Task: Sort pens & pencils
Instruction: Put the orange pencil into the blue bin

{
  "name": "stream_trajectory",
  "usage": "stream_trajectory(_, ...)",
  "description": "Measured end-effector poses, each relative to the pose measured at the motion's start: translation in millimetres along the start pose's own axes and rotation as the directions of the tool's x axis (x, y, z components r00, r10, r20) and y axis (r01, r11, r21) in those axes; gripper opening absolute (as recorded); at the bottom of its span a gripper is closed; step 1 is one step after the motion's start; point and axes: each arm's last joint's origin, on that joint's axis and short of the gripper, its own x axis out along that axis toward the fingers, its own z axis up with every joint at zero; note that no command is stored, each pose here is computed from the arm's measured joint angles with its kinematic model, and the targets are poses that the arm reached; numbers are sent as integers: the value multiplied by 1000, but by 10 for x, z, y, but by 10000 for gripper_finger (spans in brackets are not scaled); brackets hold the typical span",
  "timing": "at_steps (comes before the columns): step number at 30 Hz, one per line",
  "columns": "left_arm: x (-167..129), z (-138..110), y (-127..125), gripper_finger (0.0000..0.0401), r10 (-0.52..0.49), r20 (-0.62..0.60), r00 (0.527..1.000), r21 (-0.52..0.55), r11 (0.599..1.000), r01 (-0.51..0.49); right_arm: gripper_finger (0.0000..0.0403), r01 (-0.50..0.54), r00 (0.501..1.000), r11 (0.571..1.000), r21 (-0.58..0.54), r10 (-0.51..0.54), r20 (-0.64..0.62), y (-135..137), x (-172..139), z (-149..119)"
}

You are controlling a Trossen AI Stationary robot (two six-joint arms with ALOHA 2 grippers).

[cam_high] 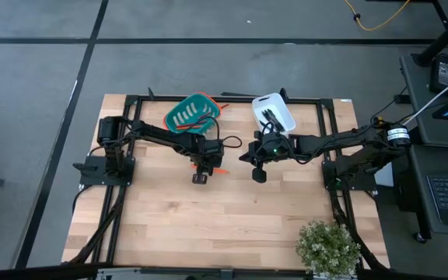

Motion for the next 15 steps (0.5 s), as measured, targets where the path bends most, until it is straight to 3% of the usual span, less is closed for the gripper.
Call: stream_trajectory(15,-403,-23,-30,1,-1,65,998,7,1000,1,18,-1,1000,1000,0,1,-9,1,0,-9)
